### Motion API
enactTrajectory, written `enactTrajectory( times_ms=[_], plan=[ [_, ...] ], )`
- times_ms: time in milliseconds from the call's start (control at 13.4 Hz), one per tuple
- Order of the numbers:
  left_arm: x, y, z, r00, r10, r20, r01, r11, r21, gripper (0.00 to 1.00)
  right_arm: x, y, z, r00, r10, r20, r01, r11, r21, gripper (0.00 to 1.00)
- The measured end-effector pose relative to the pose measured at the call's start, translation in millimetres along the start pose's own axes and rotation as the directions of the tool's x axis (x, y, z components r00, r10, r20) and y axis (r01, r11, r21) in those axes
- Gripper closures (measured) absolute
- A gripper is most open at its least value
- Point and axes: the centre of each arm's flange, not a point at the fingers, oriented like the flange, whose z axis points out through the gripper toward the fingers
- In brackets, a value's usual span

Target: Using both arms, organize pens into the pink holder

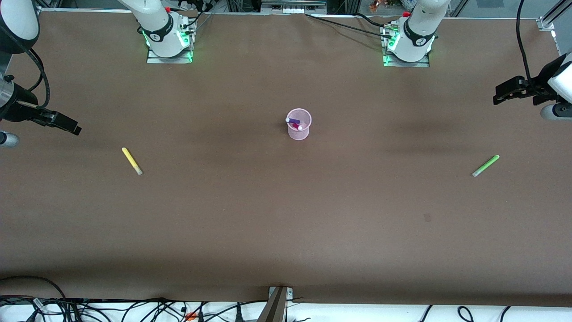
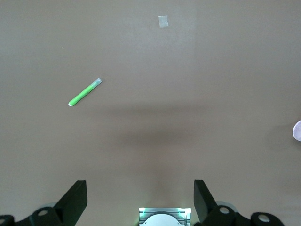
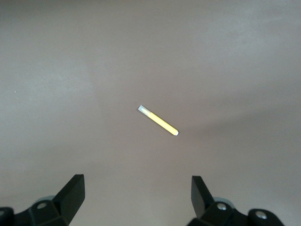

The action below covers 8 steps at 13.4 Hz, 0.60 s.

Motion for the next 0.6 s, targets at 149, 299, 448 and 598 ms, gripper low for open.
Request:
enactTrajectory(
  times_ms=[149, 299, 448, 598],
  plan=[
    [0, 7, 0, 1.000, 0.010, -0.001, -0.010, 1.000, 0.002, 0.00, 0, 1, 0, 1.000, 0.001, 0.000, -0.001, 1.000, 0.000, 0.00],
    [0, 12, -1, 1.000, 0.011, -0.003, -0.011, 1.000, -0.027, 0.00, 1, 4, 0, 1.000, 0.000, 0.000, 0.000, 1.000, 0.000, 0.00],
    [-1, 6, -2, 1.000, -0.005, -0.005, 0.004, 0.999, -0.045, 0.00, 2, 8, 1, 1.000, 0.000, 0.001, 0.000, 1.000, -0.001, 0.00],
    [-4, -4, -3, 1.000, -0.026, -0.002, 0.026, 0.998, -0.050, 0.00, 2, 10, 1, 1.000, 0.003, 0.001, -0.003, 1.000, -0.001, 0.00]
  ],
)
